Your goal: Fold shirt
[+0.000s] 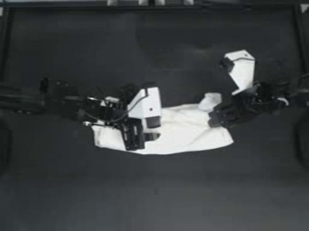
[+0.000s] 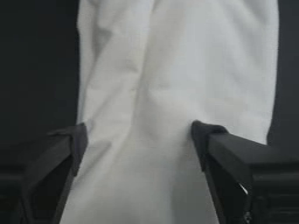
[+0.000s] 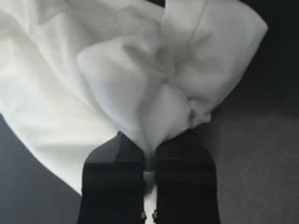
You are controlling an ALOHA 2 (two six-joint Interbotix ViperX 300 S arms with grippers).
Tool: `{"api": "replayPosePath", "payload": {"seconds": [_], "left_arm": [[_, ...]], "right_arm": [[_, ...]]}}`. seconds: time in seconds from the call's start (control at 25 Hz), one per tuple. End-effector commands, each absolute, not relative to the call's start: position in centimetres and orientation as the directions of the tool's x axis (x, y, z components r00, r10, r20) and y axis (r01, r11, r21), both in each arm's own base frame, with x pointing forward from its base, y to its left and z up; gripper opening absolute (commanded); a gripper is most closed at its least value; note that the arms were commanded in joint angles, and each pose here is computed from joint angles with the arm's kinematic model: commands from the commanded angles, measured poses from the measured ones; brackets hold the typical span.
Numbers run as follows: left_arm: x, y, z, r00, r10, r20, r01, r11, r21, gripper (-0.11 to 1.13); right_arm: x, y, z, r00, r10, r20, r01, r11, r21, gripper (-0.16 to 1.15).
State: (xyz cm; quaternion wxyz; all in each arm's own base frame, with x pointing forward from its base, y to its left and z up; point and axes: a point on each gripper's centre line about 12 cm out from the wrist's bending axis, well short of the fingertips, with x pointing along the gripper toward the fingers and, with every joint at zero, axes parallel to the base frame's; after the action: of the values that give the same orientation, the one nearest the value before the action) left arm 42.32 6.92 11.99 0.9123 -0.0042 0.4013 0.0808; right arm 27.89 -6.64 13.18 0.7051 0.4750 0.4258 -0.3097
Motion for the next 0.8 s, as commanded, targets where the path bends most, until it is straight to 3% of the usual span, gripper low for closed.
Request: {"api": "replayPosePath", "payload": {"seconds": [0.04,0.32,0.8], "left_arm": [[43.4,7.1,13.7,0.707,0.147,-0.692,-0.148,0.987,0.059,1.0],[44.8,7.2,12.3,0.707,0.138,-0.693,-0.139,0.989,0.055,1.0],[47.2,7.3,10.0,0.719,0.12,-0.685,-0.126,0.991,0.041,1.0]], "right_arm": [[28.6,-7.3,15.1,0.475,-0.059,-0.878,0.825,0.378,0.421,0.05],[28.8,-8.0,16.8,0.466,-0.08,-0.881,0.828,0.389,0.403,0.05],[29.1,-9.4,20.0,0.526,-0.127,-0.841,0.809,0.381,0.448,0.05]]}}
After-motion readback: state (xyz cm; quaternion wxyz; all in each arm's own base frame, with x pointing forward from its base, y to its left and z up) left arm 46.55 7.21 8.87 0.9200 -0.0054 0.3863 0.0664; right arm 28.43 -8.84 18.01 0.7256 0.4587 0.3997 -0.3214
